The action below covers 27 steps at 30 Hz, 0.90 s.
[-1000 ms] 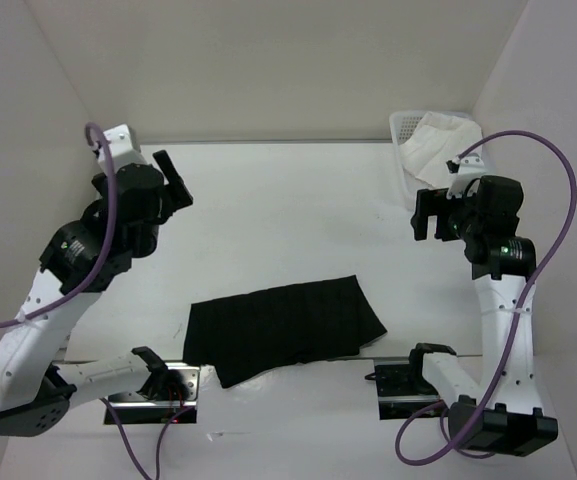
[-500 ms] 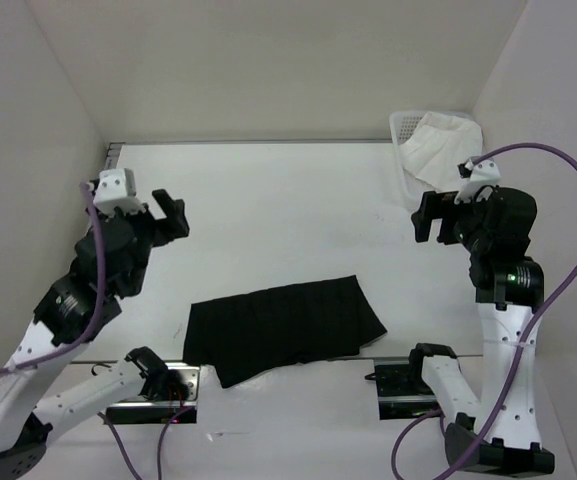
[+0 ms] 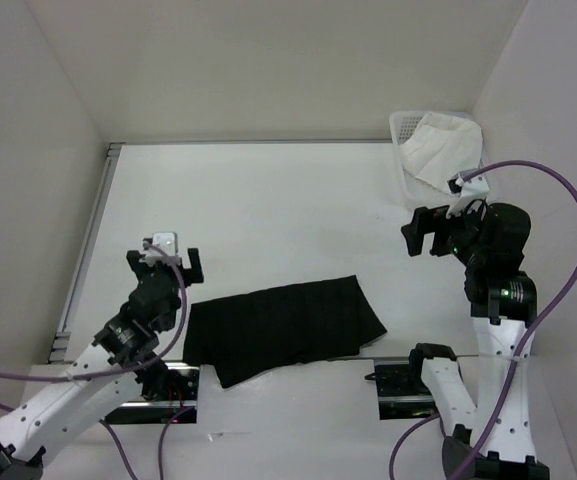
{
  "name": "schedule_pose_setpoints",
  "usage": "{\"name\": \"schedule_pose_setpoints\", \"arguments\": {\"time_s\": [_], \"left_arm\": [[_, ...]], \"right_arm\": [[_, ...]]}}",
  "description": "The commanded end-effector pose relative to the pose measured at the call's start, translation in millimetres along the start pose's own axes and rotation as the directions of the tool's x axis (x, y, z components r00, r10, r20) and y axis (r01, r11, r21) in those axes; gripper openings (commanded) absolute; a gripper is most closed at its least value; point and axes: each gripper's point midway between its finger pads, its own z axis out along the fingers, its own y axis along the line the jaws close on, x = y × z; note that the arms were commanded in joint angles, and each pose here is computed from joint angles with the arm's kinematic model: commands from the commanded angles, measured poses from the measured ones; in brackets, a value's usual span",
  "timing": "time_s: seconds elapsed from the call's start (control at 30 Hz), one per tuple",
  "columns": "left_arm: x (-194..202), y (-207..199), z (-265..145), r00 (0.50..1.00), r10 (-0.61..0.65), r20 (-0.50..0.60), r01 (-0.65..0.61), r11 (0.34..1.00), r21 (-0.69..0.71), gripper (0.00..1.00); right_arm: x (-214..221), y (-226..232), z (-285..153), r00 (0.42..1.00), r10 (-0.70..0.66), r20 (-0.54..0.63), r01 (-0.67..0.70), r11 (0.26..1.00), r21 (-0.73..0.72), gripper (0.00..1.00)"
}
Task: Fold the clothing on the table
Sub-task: Fold the skirt
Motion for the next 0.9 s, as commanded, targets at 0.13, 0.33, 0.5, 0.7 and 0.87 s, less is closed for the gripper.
{"name": "schedule_pose_setpoints", "arguments": {"time_s": [0.13, 0.33, 0.5, 0.7, 0.87], "left_arm": [[-4.0, 12.7, 0.7, 0.976, -0.103, 0.190, 0.102, 0.995, 0.018, 1.00], [41.0, 18.4, 33.3, 1.000, -0.002, 0.025, 0.004, 0.996, -0.085, 1.00], [65.6, 29.0, 54.5, 0.998, 0.014, -0.059, -0.018, 0.996, -0.083, 1.00], [97.2, 44.6, 80.4, 0.987, 0.039, -0.155, -0.060, 0.989, -0.133, 1.00], [126.9, 31.7, 109.0, 0.957, -0.043, -0.286, 0.004, 0.991, -0.136, 1.00]], "right_arm": [[-11.2, 4.2, -5.2, 0.996, -0.051, 0.075, 0.052, 0.999, -0.015, 0.98], [-14.2, 8.8, -16.0, 0.991, -0.069, 0.111, 0.071, 0.997, -0.008, 0.98], [-13.6, 13.1, -15.2, 0.990, -0.074, 0.124, 0.074, 0.997, 0.003, 0.99], [-12.2, 15.5, -12.0, 0.991, -0.076, 0.113, 0.077, 0.997, -0.008, 0.99], [-9.8, 14.2, -7.3, 0.993, -0.071, 0.096, 0.072, 0.997, -0.011, 0.99]]}}
